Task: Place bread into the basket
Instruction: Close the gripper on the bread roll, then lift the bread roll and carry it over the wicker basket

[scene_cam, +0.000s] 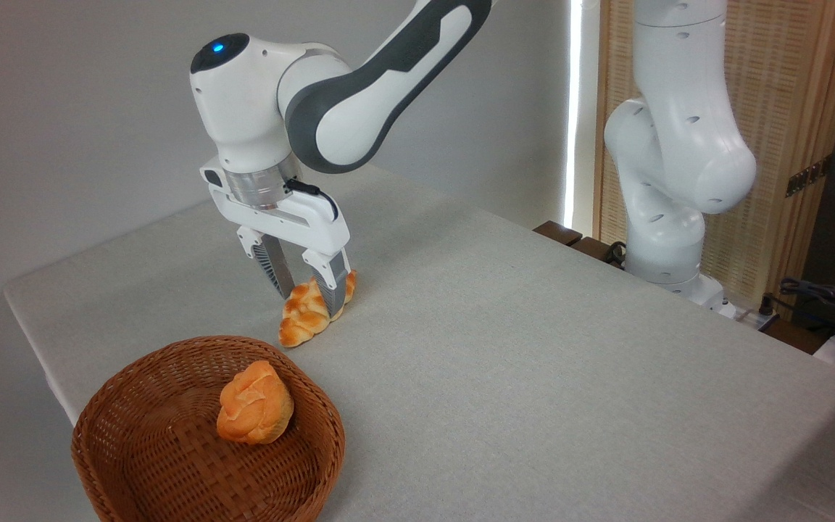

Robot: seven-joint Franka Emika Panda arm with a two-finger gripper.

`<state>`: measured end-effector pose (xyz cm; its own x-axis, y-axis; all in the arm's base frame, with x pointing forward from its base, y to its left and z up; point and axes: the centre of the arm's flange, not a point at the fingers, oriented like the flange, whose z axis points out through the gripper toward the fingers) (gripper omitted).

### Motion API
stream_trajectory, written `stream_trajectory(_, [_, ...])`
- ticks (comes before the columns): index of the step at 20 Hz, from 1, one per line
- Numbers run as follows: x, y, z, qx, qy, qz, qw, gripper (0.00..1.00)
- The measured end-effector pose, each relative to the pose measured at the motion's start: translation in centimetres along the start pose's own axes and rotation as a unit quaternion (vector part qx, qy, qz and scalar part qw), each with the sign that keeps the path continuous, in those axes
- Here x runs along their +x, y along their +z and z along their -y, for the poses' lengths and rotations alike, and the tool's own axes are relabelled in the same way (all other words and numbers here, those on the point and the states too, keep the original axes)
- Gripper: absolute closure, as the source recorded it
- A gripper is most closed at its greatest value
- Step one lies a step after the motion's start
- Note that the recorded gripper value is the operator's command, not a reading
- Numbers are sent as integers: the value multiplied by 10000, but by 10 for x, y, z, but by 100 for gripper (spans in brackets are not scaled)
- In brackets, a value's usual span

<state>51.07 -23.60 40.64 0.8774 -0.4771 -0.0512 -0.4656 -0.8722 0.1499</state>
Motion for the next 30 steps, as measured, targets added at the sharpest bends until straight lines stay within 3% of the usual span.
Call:
stream_trajectory(1, [0,2,-1,-1,5,16,10000,0])
stream_trajectory(5, [-1,8,0,-7,1,74,10000,51])
stream_trajectory(6, [-1,9,0,-8,14,84,10000,54])
stream_trajectory(22, [-2,7,1,-5,174,71,9998,54])
stream_trajectory(27, [-19,-54,6,49,353,-277,9990,51])
stream_trajectory(30, [-31,-96,29,118,448,-663,9967,49])
